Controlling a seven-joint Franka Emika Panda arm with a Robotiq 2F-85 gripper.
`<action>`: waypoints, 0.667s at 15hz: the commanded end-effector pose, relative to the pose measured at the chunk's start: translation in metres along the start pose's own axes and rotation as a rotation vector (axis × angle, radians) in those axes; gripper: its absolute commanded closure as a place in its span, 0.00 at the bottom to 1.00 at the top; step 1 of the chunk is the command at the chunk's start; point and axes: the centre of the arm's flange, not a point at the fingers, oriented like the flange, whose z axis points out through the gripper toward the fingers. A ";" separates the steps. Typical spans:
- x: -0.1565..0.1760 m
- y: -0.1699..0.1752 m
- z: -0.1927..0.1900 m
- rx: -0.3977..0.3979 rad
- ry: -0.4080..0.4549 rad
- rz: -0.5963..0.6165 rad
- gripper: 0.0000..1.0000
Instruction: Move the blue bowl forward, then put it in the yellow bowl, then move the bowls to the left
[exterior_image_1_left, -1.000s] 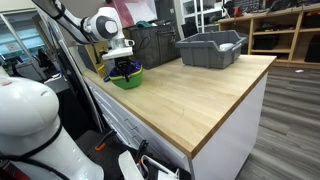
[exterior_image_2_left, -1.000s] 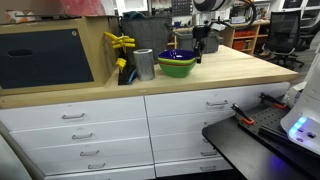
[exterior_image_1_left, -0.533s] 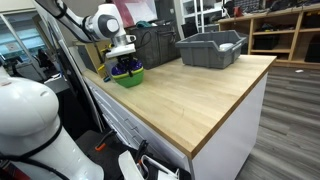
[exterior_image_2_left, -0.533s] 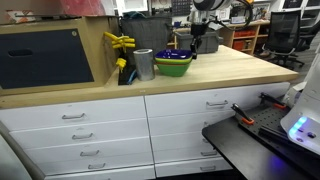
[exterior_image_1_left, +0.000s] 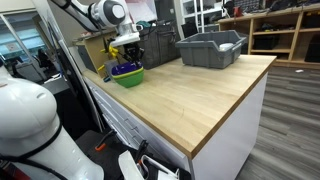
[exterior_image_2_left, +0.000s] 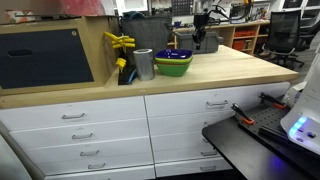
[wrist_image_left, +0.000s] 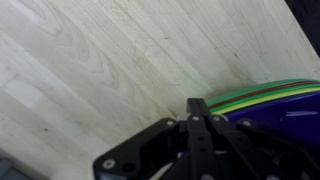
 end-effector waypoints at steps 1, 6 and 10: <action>0.006 0.025 -0.017 -0.039 0.005 0.116 1.00; 0.012 0.050 -0.027 -0.048 0.044 0.274 1.00; 0.022 0.059 -0.044 -0.043 0.055 0.405 0.73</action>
